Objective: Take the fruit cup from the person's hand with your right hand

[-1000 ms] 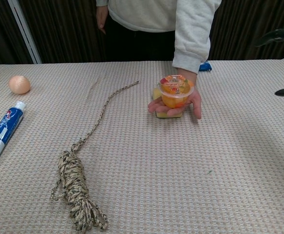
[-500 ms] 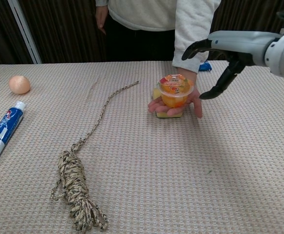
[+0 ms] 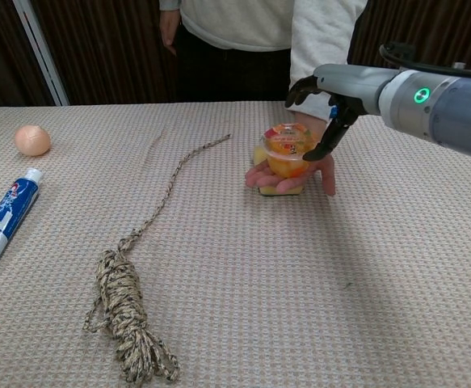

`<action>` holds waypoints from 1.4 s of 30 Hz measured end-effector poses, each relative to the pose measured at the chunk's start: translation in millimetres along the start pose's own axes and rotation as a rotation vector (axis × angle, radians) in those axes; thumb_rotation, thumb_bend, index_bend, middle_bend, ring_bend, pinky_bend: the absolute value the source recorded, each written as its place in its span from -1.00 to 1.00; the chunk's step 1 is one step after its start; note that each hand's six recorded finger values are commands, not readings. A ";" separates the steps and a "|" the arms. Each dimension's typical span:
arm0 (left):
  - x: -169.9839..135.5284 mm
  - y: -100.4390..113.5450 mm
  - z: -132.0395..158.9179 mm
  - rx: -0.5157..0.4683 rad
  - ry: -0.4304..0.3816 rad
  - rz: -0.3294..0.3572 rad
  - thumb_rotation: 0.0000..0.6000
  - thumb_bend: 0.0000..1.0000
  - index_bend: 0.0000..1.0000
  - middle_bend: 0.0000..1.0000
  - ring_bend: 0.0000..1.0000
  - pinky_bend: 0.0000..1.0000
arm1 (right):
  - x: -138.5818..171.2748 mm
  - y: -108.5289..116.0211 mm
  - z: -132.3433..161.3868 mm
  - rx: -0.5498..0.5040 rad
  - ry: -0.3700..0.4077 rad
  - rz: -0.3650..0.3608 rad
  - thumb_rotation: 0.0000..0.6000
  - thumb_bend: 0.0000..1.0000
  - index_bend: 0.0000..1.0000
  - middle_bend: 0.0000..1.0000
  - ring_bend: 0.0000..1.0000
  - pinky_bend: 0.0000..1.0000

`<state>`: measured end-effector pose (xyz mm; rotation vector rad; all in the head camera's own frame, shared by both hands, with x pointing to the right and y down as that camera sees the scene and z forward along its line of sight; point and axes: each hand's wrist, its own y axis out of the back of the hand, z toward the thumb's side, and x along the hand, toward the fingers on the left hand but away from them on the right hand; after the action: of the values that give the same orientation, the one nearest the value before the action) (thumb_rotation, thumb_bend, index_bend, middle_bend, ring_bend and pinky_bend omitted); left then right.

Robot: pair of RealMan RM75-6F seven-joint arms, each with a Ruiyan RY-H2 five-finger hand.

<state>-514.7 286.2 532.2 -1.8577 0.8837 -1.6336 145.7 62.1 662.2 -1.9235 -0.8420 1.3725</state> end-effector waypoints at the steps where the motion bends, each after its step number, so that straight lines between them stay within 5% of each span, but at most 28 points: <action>1: 0.0 0.0 -0.1 0.000 0.000 0.000 1.00 -0.25 -0.51 -1.00 -1.00 -1.00 | -2.4 -1.0 0.5 -0.001 -0.004 0.001 1.00 -0.77 -0.63 -0.78 -0.91 -0.69; 19: 0.4 -0.2 -0.4 -0.004 -0.006 -0.003 1.00 -0.25 -0.48 -1.00 -1.00 -1.00 | -29.7 -32.3 15.2 0.039 -0.026 0.045 1.00 -0.68 -0.62 -0.78 -0.91 -0.69; 22: 0.5 -0.3 -0.4 -0.005 -0.006 -0.003 1.00 -0.25 -0.48 -1.00 -1.00 -1.00 | -32.7 -37.3 15.3 0.054 -0.030 0.047 1.00 -0.64 -0.50 -0.65 -0.77 -0.60; 29: 0.5 -0.3 -0.5 -0.007 -0.007 -0.003 1.00 -0.25 -0.48 -1.00 -1.00 -1.00 | -38.4 -35.9 11.0 0.092 -0.045 -0.007 1.00 -0.57 0.12 0.02 -0.08 0.06; 42: 0.4 -0.2 -0.3 -0.007 -0.006 -0.003 1.00 -0.25 -0.48 -1.00 -1.00 -1.00 | -26.1 -12.5 3.3 0.057 -0.029 -0.130 1.00 -0.55 0.22 0.11 0.01 0.15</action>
<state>-514.9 286.0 532.7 -1.8683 0.8857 -1.6281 134.0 49.5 685.8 -1.7776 -0.9159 1.3345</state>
